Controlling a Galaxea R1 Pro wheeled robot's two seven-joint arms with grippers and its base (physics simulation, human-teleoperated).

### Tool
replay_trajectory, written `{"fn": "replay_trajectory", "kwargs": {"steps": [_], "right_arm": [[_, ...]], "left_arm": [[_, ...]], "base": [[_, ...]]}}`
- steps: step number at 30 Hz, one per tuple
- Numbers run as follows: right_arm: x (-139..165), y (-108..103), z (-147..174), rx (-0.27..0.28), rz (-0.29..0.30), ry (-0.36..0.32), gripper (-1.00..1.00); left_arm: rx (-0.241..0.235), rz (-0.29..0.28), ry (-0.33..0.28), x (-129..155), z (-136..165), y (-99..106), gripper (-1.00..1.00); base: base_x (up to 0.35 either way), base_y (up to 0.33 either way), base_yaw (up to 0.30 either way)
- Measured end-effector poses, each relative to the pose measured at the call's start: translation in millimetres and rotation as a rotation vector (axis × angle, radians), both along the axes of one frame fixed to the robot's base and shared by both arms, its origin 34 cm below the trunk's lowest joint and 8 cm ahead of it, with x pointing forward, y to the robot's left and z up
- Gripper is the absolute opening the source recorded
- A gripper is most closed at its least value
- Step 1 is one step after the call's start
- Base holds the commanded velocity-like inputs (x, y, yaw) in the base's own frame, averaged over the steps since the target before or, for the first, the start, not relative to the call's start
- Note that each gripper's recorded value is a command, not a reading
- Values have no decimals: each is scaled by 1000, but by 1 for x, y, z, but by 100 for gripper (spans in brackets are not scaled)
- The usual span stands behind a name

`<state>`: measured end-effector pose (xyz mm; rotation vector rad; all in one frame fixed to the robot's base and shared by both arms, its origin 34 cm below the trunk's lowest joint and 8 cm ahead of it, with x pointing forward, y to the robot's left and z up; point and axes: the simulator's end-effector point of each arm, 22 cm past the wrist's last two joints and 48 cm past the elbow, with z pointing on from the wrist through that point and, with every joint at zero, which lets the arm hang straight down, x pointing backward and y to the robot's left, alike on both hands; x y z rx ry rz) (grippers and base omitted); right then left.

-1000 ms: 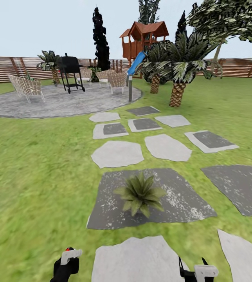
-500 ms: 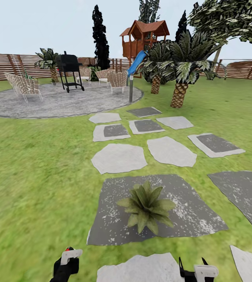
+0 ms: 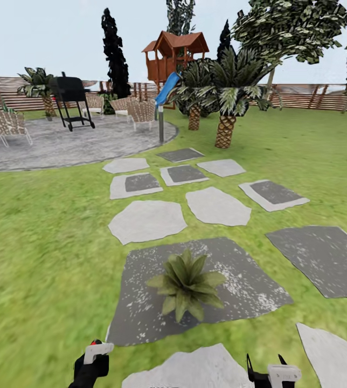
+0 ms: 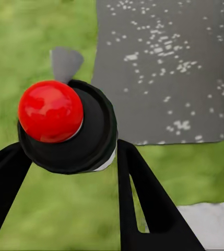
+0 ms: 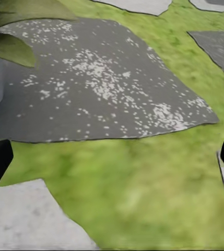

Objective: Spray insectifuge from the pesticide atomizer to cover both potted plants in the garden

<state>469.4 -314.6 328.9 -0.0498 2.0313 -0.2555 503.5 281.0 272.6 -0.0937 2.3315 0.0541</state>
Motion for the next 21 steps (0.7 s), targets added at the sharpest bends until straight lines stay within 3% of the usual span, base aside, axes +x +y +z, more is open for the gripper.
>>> {"fn": "replay_trajectory", "kwargs": {"steps": [11, 16, 19, 21], "right_arm": [[2, 2, 3, 2, 2, -6, 100], [4, 9, 4, 0, 28, -8, 100], [6, 29, 2, -31, 127, 9, 100], [5, 44, -5, -84, 226, 52, 100]], "left_arm": [[6, -36, -19, 12, 8, -3, -100], [56, -177, -14, 15, 9, -15, -100], [65, -305, -4, 12, 7, -30, -100], [29, -459, 18, 2, 4, -54, -100]], "base": [[-45, 0, -242], [-1, 0, -114], [0, 0, -17], [0, 0, -4]]}}
